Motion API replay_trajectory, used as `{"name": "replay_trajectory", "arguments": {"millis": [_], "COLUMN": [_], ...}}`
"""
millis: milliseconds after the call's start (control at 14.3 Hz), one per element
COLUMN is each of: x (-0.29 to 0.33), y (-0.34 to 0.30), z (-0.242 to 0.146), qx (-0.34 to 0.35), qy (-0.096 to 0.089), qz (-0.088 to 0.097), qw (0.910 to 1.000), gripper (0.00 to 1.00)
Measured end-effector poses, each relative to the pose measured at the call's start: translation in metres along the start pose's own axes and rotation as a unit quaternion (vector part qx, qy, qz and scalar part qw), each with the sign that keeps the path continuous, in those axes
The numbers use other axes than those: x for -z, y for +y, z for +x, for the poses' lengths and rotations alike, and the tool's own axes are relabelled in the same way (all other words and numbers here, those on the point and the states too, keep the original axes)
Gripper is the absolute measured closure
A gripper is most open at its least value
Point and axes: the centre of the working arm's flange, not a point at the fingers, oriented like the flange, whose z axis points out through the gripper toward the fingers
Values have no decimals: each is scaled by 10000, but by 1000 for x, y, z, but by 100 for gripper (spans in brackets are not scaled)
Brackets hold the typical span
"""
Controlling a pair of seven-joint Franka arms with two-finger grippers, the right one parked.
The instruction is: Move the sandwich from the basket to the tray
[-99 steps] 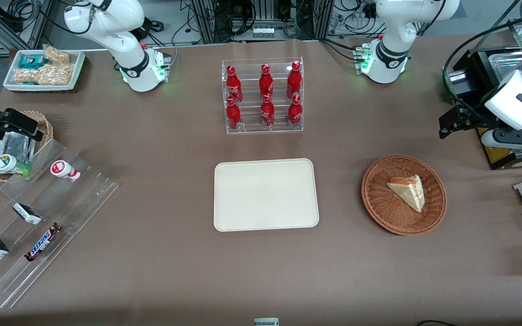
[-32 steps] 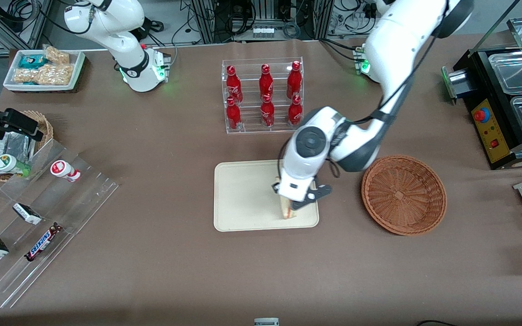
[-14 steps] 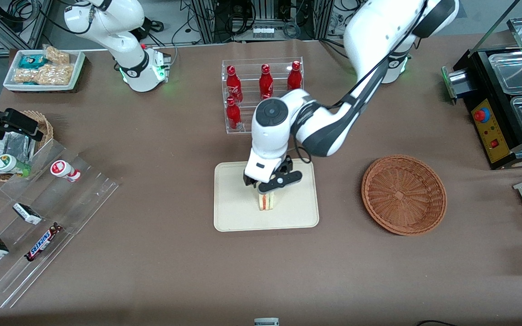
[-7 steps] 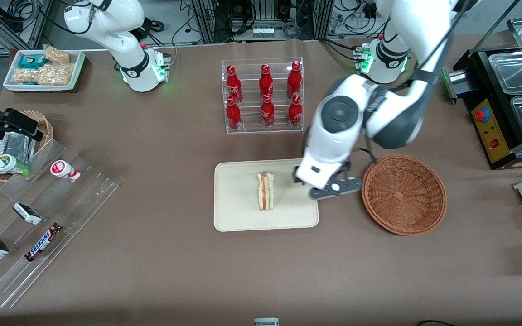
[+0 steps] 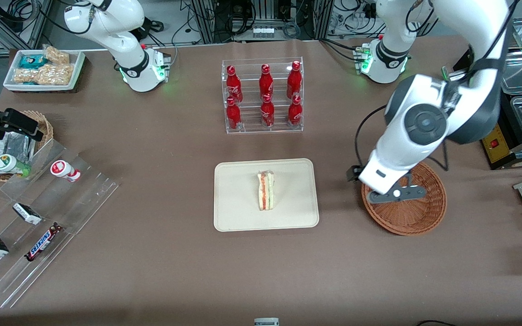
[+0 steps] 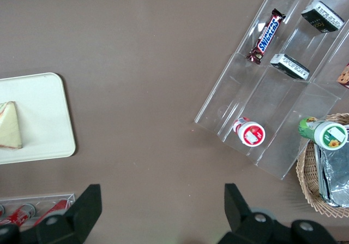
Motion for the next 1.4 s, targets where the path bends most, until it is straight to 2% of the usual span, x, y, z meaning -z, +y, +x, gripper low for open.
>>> {"name": "replay_trajectory", "arguments": {"millis": [209, 488, 628, 767, 1186, 1395], "x": [18, 37, 51, 67, 113, 128], "y": [-52, -128, -149, -154, -164, -163], "z": [-13, -29, -36, -44, -58, -56], "qx": [-334, -630, -758, -900, -973, -947], "qy": [-38, -197, -189, -101, 339, 483], "qz": [119, 2, -24, -24, -33, -180], "qw": [9994, 9978, 9969, 9959, 9947, 9942], "gripper": [0, 0, 0, 0, 0, 0]}}
